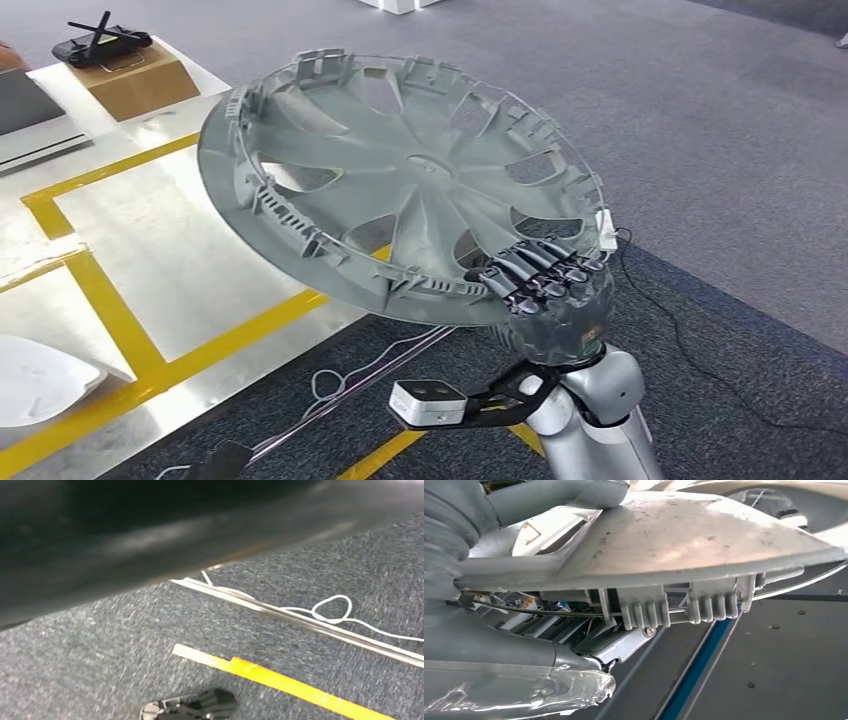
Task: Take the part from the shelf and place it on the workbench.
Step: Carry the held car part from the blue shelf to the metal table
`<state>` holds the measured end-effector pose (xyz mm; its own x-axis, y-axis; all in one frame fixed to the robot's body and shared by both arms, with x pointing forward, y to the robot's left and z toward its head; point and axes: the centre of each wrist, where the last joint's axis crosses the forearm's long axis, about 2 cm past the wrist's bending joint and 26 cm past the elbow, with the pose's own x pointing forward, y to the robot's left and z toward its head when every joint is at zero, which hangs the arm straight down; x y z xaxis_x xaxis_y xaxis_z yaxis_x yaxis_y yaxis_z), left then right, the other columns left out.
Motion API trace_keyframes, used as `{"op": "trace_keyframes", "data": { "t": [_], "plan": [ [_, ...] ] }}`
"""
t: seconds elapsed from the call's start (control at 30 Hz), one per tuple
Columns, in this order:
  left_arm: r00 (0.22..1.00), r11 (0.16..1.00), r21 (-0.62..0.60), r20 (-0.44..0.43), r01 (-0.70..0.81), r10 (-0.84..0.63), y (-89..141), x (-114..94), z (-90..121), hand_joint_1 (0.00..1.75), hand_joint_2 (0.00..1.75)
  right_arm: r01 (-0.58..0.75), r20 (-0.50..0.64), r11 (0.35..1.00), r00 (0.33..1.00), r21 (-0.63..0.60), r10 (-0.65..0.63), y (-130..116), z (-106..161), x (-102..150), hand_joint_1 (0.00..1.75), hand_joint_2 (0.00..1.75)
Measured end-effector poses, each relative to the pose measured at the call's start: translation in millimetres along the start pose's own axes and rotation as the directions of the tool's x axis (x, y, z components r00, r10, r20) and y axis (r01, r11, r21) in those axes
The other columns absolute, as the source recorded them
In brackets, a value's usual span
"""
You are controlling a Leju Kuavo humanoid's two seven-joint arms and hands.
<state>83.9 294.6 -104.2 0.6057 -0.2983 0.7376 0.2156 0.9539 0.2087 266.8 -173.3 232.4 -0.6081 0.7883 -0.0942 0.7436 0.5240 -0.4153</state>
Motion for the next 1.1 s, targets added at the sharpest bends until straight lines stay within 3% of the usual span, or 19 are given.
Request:
{"op": "trace_keyframes", "data": {
  "t": [1.1],
  "plan": [
    [1.0,1.0,-0.005,-0.014,0.009,-0.009,1,-1,1,0.0,0.0,-0.03,-0.039,0.999,0.999,0.031,0.031,-1,10,-7,1.75,1.75]
  ]
}}
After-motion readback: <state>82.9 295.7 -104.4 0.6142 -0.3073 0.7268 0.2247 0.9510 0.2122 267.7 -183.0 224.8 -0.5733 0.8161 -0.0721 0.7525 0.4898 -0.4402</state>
